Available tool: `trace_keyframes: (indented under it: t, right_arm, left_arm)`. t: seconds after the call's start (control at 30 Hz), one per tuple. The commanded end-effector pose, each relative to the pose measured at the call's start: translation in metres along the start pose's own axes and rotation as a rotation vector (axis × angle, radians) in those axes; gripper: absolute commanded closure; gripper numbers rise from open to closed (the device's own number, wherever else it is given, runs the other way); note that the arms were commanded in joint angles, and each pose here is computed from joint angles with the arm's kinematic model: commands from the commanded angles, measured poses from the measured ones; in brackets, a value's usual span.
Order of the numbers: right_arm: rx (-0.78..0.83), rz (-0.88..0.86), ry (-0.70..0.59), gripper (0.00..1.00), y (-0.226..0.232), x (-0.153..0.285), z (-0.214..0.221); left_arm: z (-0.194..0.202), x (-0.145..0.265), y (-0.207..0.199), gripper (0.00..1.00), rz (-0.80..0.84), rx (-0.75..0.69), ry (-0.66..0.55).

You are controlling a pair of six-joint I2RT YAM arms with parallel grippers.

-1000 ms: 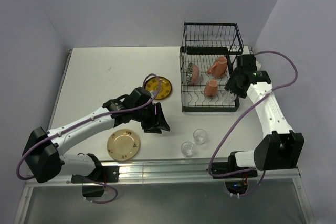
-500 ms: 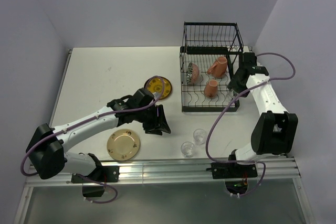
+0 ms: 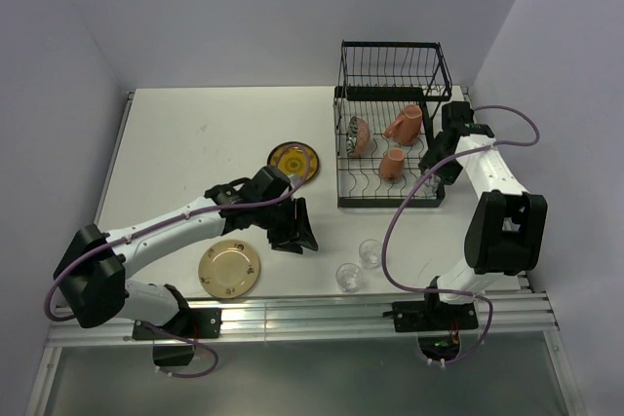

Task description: Load the mixed dishes into the dish rack

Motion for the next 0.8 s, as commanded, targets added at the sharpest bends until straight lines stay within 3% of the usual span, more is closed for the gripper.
trace_keyframes:
  t: [0.0, 0.17, 0.37, 0.5, 0.57, 0.6, 0.67, 0.7, 0.77]
  right_arm:
    - [-0.007, -0.004, -0.015, 1.00, -0.001, -0.004, -0.002]
    - [-0.002, -0.011, -0.003, 1.00, 0.000, -0.006, 0.003]
    - [0.002, 0.002, 0.014, 0.84, -0.003, -0.006, 0.010]
    - [0.005, 0.007, 0.002, 0.60, -0.004, -0.003, 0.009]
    - [0.008, 0.004, 0.004, 0.54, -0.004, -0.002, 0.008]
    - [0.009, 0.006, 0.002, 0.43, -0.004, -0.001, 0.008]
    - [0.010, 0.003, -0.004, 0.36, -0.004, 0.001, 0.008]
    - [0.014, 0.003, -0.008, 0.24, -0.003, 0.001, 0.009]
    - [0.014, 0.004, -0.023, 0.16, -0.003, 0.004, 0.008]
  left_arm:
    - [0.001, -0.001, -0.001, 0.47, 0.002, -0.043, -0.003]
    - [0.001, -0.008, 0.002, 0.47, -0.016, -0.048, 0.013]
    - [0.003, -0.021, 0.002, 0.45, -0.047, -0.070, 0.035]
    - [0.002, -0.028, 0.001, 0.41, -0.054, -0.089, 0.034]
    - [0.002, -0.032, 0.001, 0.40, -0.058, -0.095, 0.033]
    - [0.002, -0.033, 0.000, 0.40, -0.058, -0.100, 0.034]
    - [0.002, -0.040, -0.001, 0.40, -0.062, -0.105, 0.045]
    - [0.001, -0.044, -0.001, 0.40, -0.065, -0.104, 0.053]
    - [0.003, -0.049, -0.004, 0.39, -0.058, -0.114, 0.065]
Point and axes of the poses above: each gripper's point midway between its finger pads, its own x axis back along the fingers, its own y axis along the line the jaws close on, z = x × y, the point moved 3 cm from there along x, back along the fingers, and after that the axes turned 15 degrees about x, right-handed, at the moved point
